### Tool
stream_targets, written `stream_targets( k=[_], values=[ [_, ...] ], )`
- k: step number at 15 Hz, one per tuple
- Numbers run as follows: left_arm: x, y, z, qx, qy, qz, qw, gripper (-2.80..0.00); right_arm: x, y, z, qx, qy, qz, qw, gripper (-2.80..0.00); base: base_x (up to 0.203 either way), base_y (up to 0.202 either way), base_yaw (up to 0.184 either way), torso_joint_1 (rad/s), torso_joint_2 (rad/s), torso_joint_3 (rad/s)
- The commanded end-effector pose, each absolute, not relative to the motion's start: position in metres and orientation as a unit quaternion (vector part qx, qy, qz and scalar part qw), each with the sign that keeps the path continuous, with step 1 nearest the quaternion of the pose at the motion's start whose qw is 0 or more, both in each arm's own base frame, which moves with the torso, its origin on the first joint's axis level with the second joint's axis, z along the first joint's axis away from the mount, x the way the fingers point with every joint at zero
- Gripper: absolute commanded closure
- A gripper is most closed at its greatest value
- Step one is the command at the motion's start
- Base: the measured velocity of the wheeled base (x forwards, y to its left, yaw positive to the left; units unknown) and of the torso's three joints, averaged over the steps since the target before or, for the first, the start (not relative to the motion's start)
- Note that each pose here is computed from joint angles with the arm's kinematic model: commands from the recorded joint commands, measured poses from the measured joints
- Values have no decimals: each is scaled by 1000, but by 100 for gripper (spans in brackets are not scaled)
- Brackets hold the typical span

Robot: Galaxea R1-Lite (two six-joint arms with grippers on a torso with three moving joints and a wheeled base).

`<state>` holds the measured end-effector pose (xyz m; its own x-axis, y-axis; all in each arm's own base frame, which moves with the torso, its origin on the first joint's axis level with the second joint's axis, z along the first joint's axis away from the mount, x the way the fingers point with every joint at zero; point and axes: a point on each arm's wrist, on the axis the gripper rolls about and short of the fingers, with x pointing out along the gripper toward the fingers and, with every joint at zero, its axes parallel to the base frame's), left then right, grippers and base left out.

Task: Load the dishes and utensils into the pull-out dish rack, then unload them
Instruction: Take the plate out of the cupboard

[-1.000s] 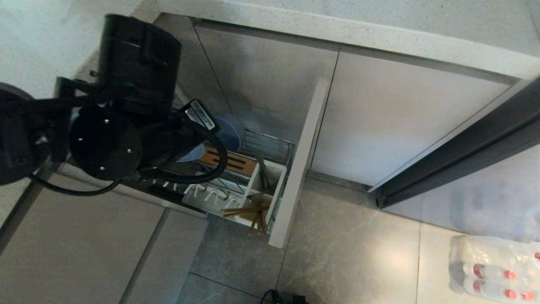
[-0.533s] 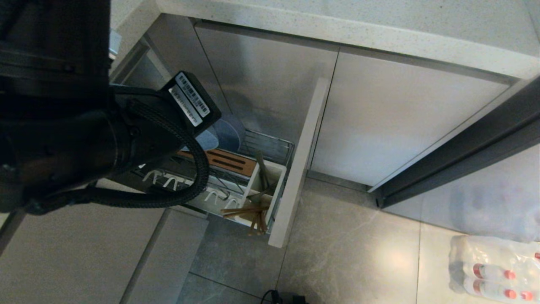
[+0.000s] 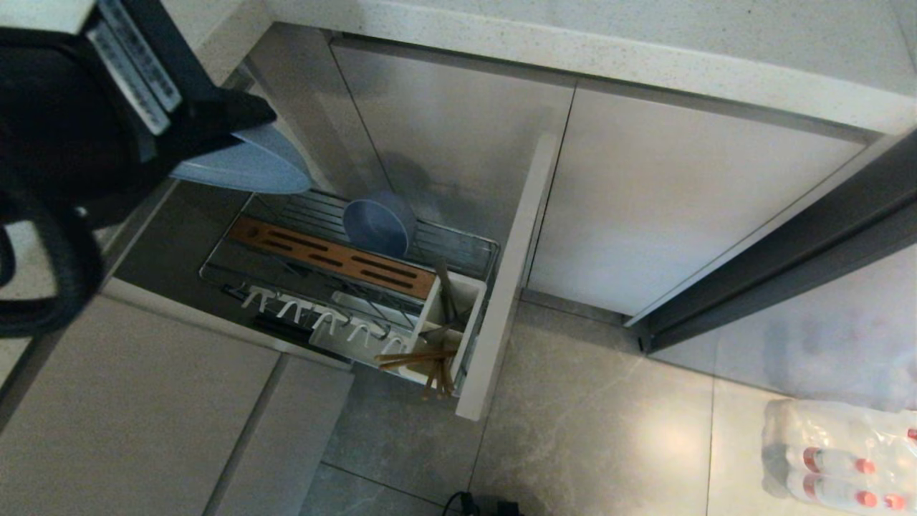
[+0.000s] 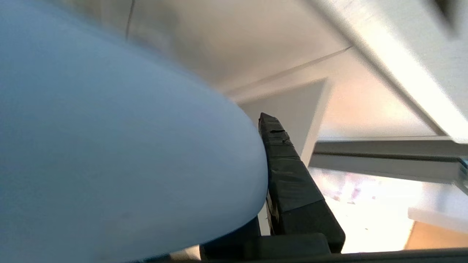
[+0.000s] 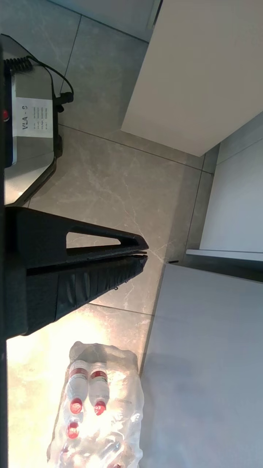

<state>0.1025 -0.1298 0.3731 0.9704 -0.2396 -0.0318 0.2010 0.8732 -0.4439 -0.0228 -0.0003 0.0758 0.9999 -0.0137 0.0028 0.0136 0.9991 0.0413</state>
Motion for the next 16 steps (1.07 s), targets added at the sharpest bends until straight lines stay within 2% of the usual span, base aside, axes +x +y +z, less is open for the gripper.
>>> stream_targets(
  k=[1, 6, 8, 16],
  values=[
    [90, -108, 385, -216, 7, -113, 970, 0, -23, 0, 76, 21, -1, -7, 1000, 0, 0, 0, 0, 0, 0, 0],
    [86, -91, 411, -71, -77, -88, 991, 0, -23, 0, 76, 21, -1, -7, 1000, 0, 0, 0, 0, 0, 0, 0],
    [93, -84, 416, -6, -105, -43, 994, 0, -23, 0, 76, 21, -1, -7, 1000, 0, 0, 0, 0, 0, 0, 0],
    [139, -54, 411, 151, -78, 112, 979, 0, -23, 0, 76, 21, -1, -7, 1000, 0, 0, 0, 0, 0, 0, 0]
  ],
)
